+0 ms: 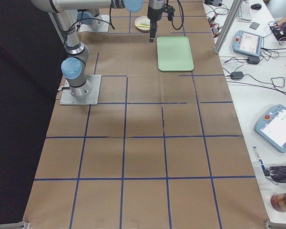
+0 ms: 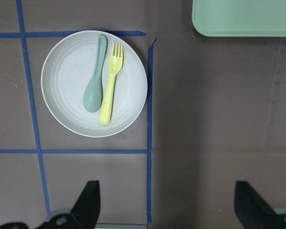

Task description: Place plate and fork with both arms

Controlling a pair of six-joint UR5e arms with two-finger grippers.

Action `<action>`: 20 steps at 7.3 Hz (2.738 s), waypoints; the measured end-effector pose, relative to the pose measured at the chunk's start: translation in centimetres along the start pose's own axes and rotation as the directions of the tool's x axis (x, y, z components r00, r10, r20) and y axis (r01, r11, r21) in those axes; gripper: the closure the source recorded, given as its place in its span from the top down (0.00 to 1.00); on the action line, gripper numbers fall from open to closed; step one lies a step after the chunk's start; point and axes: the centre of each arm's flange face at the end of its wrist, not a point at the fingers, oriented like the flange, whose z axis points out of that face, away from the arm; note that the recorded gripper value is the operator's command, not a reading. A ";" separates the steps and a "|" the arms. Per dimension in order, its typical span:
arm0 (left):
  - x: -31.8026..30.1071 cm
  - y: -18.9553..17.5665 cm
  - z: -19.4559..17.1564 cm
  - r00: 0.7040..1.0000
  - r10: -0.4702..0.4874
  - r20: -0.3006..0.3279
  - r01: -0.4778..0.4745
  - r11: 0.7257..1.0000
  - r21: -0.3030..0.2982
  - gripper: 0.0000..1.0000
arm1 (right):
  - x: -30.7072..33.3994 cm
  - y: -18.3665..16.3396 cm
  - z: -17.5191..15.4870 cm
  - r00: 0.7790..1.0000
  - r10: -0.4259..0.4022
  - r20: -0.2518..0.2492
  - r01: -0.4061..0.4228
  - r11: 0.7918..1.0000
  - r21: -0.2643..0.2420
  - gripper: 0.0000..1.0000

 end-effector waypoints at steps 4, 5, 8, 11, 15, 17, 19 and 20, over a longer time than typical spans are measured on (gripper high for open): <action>0.1 -0.1 1.3 1.000 0.008 0.002 -0.008 1.000 -0.019 1.00 | -0.6 0.3 -0.2 1.000 -0.011 0.000 0.011 1.000 0.003 1.00; 0.1 -0.2 1.7 1.000 0.009 0.003 -0.009 1.000 -0.025 1.00 | -0.7 0.3 -0.2 1.000 -0.012 0.001 0.012 1.000 0.004 1.00; 0.0 -1.0 2.0 1.000 0.008 0.004 -0.008 1.000 -0.007 1.00 | -0.7 0.3 -0.2 1.000 -0.012 0.001 0.012 1.000 0.005 1.00; -0.3 -0.8 2.0 1.000 0.030 0.006 -0.030 1.000 0.000 1.00 | -1.2 0.5 -0.3 1.000 -0.021 0.001 0.021 1.000 0.005 1.00; -0.8 -0.7 2.2 0.999 0.041 0.007 -0.041 0.999 -0.012 1.00 | -1.9 1.3 0.1 0.999 -0.038 -0.002 0.038 0.999 -0.019 1.00; -1.9 -0.6 3.5 1.000 0.030 0.002 -0.030 0.999 -0.036 1.00 | -1.9 1.4 0.2 0.999 -0.039 0.000 0.039 0.999 -0.018 1.00; -5.6 -1.1 5.0 0.997 0.077 -0.018 -0.078 0.995 -0.057 0.99 | -1.9 1.3 0.2 0.999 -0.039 0.000 0.039 0.999 -0.014 1.00; -7.8 -1.5 5.2 0.994 0.110 -0.028 -0.111 0.992 -0.061 0.99 | -1.9 1.3 0.1 0.999 -0.039 0.001 0.039 0.999 -0.013 1.00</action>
